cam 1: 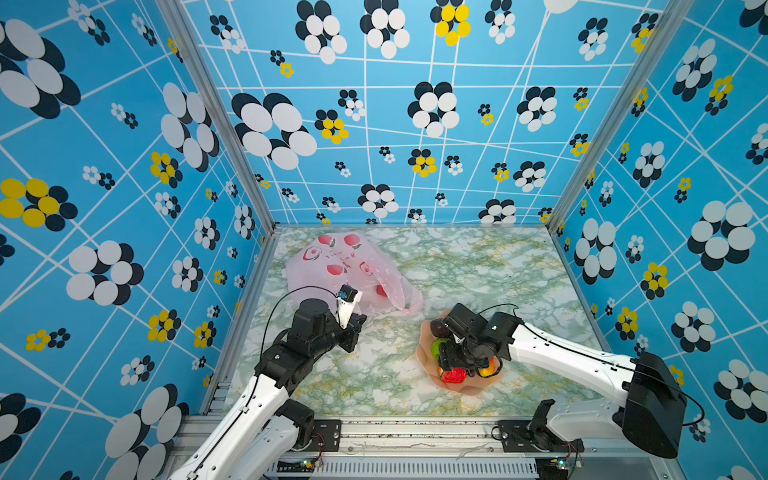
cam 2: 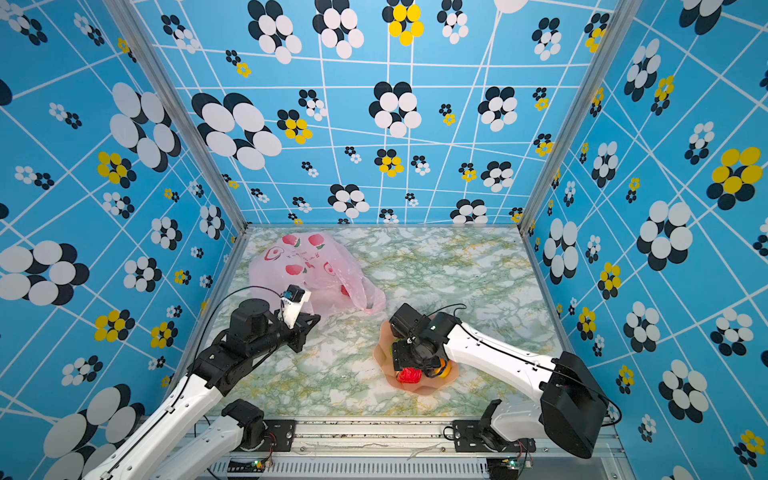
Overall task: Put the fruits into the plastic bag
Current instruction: 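Lower the right gripper and close it on the red apple, then lift the red apple and carry it into the bag's opening with the right gripper, then open the right gripper to drop the red apple inside the bag, then move the right gripper back over the dish toward the red-yellow mango, then lower the right gripper around the red-yellow mango and close it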
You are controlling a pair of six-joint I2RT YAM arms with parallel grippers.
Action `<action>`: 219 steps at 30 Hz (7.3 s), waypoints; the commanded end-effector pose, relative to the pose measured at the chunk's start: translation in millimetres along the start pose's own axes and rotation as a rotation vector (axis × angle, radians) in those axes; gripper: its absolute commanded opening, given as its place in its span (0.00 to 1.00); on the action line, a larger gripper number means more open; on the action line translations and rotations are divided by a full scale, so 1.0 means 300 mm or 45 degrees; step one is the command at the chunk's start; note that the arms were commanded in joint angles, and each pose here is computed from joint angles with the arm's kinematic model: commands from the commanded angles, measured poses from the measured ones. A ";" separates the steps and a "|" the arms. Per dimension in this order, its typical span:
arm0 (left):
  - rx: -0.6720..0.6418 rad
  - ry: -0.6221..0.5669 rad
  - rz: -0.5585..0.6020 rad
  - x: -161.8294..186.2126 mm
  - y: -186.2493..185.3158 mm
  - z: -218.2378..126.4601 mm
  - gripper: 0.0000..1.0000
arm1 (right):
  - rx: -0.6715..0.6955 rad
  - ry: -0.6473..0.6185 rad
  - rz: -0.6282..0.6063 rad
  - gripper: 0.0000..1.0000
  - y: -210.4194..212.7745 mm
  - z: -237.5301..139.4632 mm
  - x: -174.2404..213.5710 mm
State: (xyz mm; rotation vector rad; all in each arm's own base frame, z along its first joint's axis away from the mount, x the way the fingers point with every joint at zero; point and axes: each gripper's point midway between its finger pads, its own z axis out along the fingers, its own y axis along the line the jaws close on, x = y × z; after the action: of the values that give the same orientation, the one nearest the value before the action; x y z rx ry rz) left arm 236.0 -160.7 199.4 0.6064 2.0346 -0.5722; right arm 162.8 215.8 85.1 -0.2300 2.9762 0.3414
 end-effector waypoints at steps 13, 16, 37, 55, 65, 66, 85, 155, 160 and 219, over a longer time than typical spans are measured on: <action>0.011 0.002 0.024 0.013 -0.007 -0.003 0.00 | 0.072 0.006 -0.025 0.76 -0.003 -0.028 0.030; 0.013 0.003 0.023 0.013 -0.008 -0.001 0.00 | 0.074 0.009 -0.020 0.71 0.000 -0.026 0.032; 0.005 -0.010 0.026 0.006 -0.006 -0.005 0.00 | 0.147 0.042 -0.023 0.77 -0.006 -0.022 0.043; -0.048 -0.055 0.027 -0.014 0.023 -0.026 0.00 | 0.099 0.092 0.024 0.82 0.027 0.030 0.052; -0.042 -0.049 0.023 -0.010 0.023 -0.021 0.00 | 0.156 0.062 0.027 0.62 -0.005 -0.002 0.048; -0.040 -0.046 0.022 -0.008 0.023 -0.019 0.00 | 0.157 0.053 0.033 0.60 -0.009 -0.010 0.047; 0.009 -0.020 -0.002 0.004 0.013 0.007 0.00 | -0.294 -0.333 0.105 0.52 0.130 -0.308 -0.089; -0.003 0.002 0.083 0.023 -0.028 -0.001 0.00 | -0.872 -0.661 0.156 0.99 0.433 -0.294 -0.032; -0.024 0.009 0.087 0.028 -0.018 -0.001 0.00 | -0.855 -0.687 0.082 0.99 0.481 -0.319 0.024; -0.032 0.064 0.104 0.053 -0.015 0.018 0.00 | 0.200 -0.113 0.361 0.74 -0.254 0.001 0.055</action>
State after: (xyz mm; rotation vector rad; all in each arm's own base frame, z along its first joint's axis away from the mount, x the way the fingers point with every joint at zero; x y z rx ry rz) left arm 233.3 -163.8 186.7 0.6648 2.0514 -0.4933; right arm 159.8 138.6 71.5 0.2367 2.9141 0.1263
